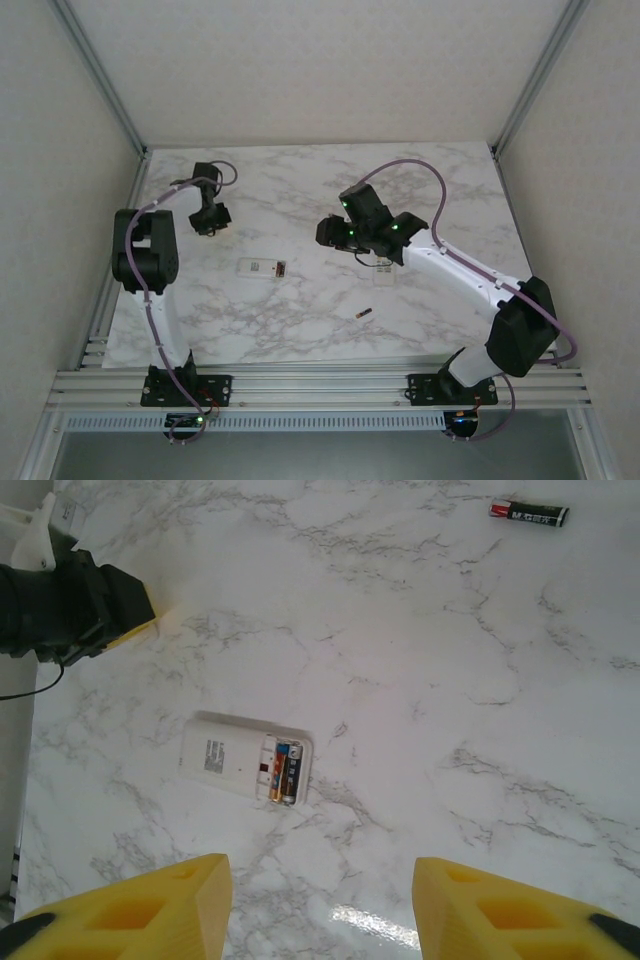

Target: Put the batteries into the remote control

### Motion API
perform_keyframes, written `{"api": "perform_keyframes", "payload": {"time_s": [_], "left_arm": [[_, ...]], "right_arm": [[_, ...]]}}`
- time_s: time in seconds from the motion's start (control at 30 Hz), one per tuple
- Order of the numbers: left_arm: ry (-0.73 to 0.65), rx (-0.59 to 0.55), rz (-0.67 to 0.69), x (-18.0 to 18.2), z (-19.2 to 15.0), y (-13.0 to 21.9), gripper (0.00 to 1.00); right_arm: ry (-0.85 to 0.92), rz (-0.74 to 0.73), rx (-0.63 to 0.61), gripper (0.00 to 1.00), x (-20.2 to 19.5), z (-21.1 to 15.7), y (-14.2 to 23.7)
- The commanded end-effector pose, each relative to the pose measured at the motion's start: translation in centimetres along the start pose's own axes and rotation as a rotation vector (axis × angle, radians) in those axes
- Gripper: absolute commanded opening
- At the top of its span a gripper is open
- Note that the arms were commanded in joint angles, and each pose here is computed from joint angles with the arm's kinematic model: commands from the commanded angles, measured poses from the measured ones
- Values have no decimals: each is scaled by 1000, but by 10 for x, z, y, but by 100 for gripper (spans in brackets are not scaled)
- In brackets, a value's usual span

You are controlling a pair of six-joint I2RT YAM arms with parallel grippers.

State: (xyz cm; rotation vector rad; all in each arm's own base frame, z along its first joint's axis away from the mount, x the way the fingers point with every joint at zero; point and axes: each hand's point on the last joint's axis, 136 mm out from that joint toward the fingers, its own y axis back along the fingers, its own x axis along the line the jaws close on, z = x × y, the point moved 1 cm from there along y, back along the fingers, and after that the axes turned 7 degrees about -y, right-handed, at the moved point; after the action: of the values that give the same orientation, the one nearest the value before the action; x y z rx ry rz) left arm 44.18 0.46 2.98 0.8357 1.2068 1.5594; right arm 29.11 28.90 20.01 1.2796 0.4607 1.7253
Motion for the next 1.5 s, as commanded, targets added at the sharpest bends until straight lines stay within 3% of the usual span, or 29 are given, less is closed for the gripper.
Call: {"api": "perform_keyframes", "payload": {"time_s": [0.0,0.2,0.3,0.4,0.53,0.67,0.77,0.83,0.97,1.13,1.33,1.47], "left_arm": [[7,-29,-39,-9,0,15,18],[5,-55,-73,-17,5,28,0],[-7,-127,-157,-34,20,61,0],[-55,-275,-255,-59,42,117,0],[-248,-650,-451,-117,50,232,0],[-532,-1156,-631,-161,-1,343,0],[-655,-1486,-662,-162,-48,391,0],[-697,-1578,-666,-160,-61,404,0],[-900,-1696,-696,-169,-90,419,0],[-977,-1770,-782,-178,-104,433,0],[-1007,-1770,-958,-193,-113,447,0],[-995,-1770,-1009,-197,-112,453,0]], "right_arm": [[-24,-15,-18,51,-7,-1,9],[-38,-17,-20,51,-8,-2,11],[-54,-25,-59,51,-13,11,18],[-80,-29,-88,56,-18,25,26],[-129,116,-82,60,-12,51,44],[-35,370,-93,67,33,72,82],[-21,438,-98,77,56,81,108],[-101,460,-90,84,61,88,117],[-214,640,-29,93,85,94,131],[-221,941,49,99,123,90,147],[-169,1116,126,99,160,83,161],[-183,1139,172,99,172,81,155]]}}
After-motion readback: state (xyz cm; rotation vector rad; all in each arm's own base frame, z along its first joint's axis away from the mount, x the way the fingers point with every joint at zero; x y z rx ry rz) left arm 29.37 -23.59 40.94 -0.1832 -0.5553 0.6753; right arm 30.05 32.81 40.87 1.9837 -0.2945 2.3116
